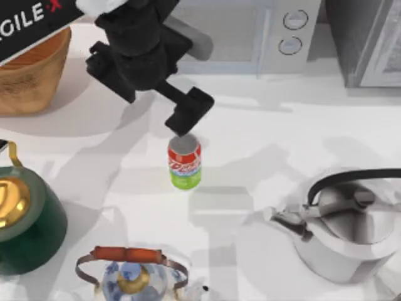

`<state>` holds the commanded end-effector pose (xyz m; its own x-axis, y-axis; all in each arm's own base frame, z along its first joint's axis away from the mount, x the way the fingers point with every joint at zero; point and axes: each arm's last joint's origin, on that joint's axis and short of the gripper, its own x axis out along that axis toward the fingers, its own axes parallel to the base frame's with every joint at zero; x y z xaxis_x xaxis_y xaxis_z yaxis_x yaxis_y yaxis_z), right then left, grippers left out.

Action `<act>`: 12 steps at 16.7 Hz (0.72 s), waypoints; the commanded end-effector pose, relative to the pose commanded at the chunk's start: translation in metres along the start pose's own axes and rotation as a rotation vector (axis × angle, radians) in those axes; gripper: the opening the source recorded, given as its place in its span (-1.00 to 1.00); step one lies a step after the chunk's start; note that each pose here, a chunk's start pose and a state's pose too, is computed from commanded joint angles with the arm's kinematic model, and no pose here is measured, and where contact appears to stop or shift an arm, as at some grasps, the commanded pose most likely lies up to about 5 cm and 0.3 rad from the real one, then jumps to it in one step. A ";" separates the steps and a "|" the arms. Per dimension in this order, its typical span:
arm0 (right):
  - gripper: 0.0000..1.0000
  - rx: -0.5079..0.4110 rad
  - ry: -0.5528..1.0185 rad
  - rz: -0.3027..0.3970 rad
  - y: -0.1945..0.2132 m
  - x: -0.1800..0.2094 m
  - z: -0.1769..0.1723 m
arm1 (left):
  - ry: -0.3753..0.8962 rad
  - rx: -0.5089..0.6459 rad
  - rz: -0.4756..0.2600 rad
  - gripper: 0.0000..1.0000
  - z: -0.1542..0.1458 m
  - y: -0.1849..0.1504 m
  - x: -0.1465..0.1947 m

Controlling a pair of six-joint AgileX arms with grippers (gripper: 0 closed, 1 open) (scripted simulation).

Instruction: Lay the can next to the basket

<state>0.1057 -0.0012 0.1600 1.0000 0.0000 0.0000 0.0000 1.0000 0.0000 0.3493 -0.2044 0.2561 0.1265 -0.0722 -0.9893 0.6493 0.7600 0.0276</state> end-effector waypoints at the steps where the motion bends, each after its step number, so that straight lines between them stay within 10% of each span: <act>1: 1.00 0.000 0.000 0.000 0.000 0.000 0.000 | 0.039 0.025 -0.010 1.00 0.010 -0.006 0.010; 12: 1.00 0.000 0.000 0.000 0.000 0.000 0.000 | 0.143 0.091 -0.035 1.00 0.035 -0.022 0.042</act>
<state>0.1057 -0.0012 0.1600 1.0000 0.0000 0.0000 0.0000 1.0000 0.0000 0.3662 -0.2469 0.2190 -0.0015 -0.0001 -1.0000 0.7175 0.6966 -0.0011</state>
